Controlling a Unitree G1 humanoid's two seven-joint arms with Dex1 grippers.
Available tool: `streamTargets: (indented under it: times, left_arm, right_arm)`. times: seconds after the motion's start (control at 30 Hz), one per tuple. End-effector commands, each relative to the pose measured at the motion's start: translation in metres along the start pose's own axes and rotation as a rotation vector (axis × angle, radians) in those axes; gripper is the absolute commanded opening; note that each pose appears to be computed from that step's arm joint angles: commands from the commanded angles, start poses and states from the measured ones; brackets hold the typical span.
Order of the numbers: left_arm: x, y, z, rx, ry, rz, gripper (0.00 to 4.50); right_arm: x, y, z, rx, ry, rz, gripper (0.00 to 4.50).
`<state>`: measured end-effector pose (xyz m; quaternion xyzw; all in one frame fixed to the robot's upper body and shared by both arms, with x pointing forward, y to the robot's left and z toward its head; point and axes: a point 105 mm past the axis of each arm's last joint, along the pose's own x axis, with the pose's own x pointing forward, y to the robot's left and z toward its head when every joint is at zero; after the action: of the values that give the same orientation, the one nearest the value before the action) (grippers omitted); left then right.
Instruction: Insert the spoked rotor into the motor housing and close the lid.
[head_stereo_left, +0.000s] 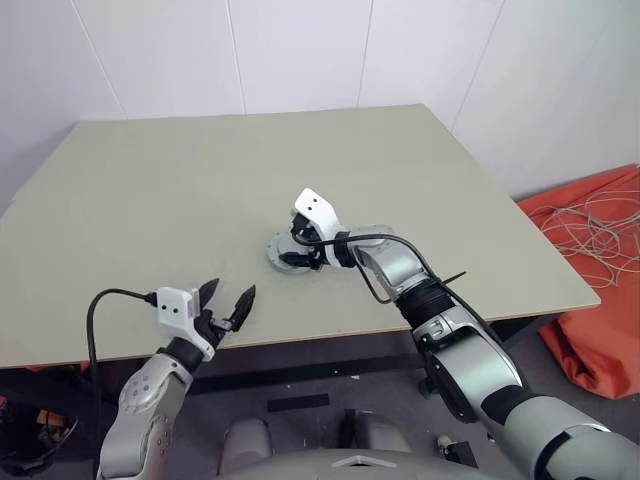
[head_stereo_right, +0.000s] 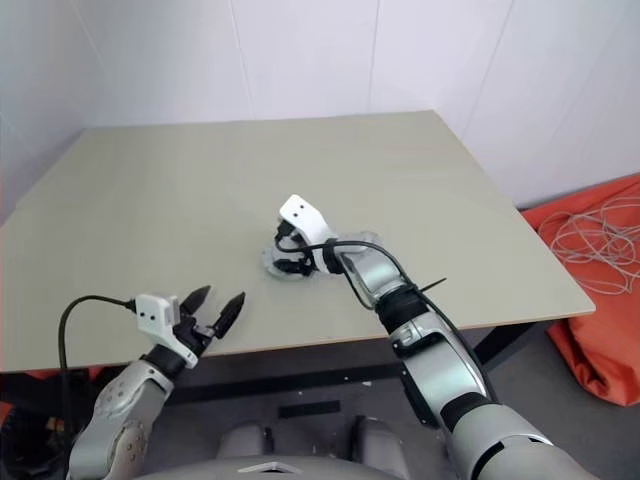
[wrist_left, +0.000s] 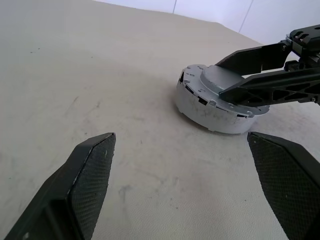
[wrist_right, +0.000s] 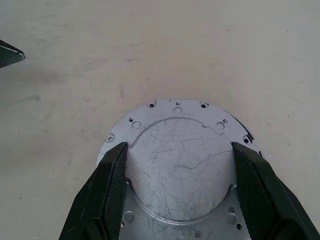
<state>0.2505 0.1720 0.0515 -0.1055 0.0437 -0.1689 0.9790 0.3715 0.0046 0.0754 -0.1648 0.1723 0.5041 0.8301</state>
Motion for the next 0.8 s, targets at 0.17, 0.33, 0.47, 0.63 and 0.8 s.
streamTargets:
  times: [0.17,0.33,0.47,0.63,0.8]
  left_arm:
    - [0.002,-0.002,0.014,0.015,-0.036,-0.017,4.50]
    - [-0.001,0.000,0.010,0.012,-0.030,-0.015,4.50]
    - [-0.004,0.001,0.007,0.010,-0.027,-0.017,4.50]
    - [-0.006,0.001,0.005,0.008,-0.026,-0.017,4.50]
    - [-0.005,0.000,0.005,0.009,-0.027,-0.017,4.50]
  right_arm:
    - [0.000,-0.009,0.003,0.033,0.001,-0.069,3.11]
    - [-0.001,-0.017,0.000,0.047,0.028,-0.117,3.11]
    - [-0.001,-0.020,0.001,0.070,0.033,-0.126,3.11]
    - [-0.001,-0.020,-0.002,0.046,0.055,-0.123,3.11]
    - [-0.001,-0.019,-0.002,0.027,0.067,-0.116,3.11]
